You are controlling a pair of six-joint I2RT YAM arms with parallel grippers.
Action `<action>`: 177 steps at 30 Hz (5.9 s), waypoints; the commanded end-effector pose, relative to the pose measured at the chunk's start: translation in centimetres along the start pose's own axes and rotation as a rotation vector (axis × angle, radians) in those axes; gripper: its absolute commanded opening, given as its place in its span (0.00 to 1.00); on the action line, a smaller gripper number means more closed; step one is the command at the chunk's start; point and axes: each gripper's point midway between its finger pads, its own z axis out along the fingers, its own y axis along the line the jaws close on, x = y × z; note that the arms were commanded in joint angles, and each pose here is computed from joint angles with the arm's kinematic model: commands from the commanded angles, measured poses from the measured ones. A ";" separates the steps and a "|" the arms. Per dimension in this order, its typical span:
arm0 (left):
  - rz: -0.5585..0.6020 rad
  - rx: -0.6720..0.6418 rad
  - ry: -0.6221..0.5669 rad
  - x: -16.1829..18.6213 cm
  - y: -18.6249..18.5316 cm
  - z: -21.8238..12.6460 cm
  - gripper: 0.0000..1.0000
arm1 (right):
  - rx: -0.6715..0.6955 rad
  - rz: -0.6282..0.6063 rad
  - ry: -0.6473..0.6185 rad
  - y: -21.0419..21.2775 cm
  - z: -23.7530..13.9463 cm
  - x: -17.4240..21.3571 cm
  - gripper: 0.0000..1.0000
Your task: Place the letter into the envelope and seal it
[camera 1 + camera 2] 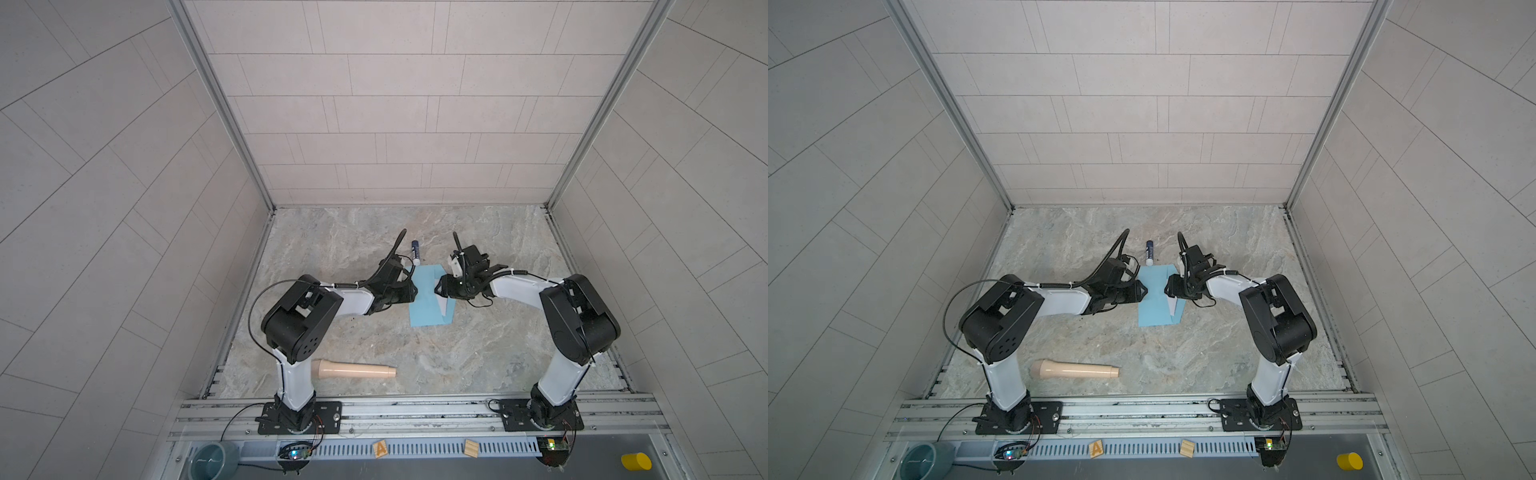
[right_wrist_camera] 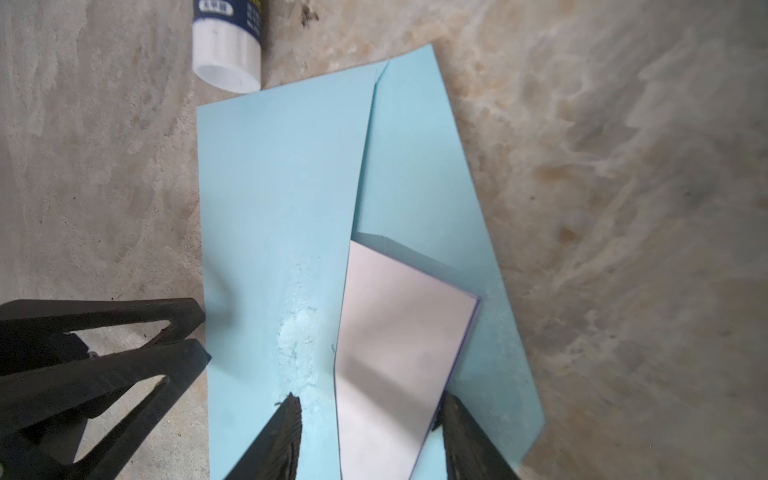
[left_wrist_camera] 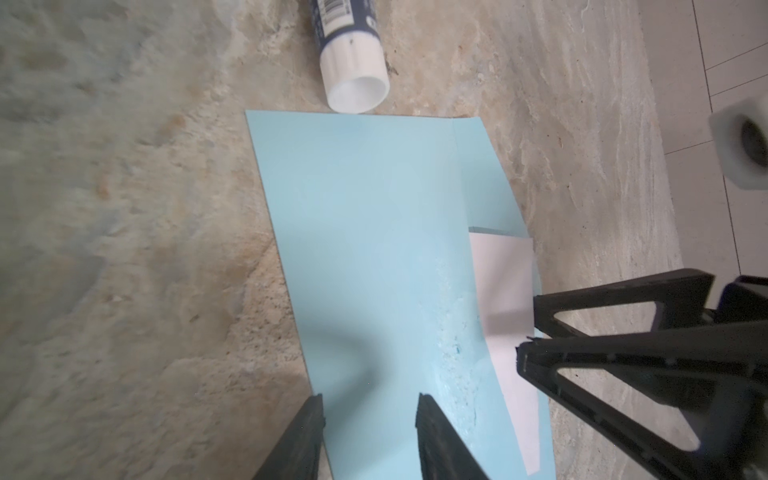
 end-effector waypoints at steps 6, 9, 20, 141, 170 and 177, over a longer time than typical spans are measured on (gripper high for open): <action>-0.003 -0.001 0.027 0.5 0.4 0.9 0.41 | -0.021 0.019 0.008 0.2 0.8 0.2 0.54; -0.003 -0.001 0.029 0.5 0.4 0.9 0.41 | -0.028 0.025 0.012 0.3 1.0 0.2 0.54; -0.011 0.004 0.029 0.6 0.4 1.0 0.41 | -0.055 0.048 0.015 0.9 1.6 0.5 0.53; 0.286 -0.113 -0.277 -6.0 -4.2 -16.4 0.76 | 0.075 -0.271 -0.305 5.2 -14.0 -5.7 0.68; 0.311 -0.235 -0.517 -6.1 -1.4 -25.6 1.00 | 0.283 -0.357 -0.295 3.7 -14.7 -12.7 0.97; 0.335 -0.234 -0.491 -5.4 -1.2 -25.3 1.00 | 0.286 -0.372 -0.239 5.8 -10.4 -13.8 0.94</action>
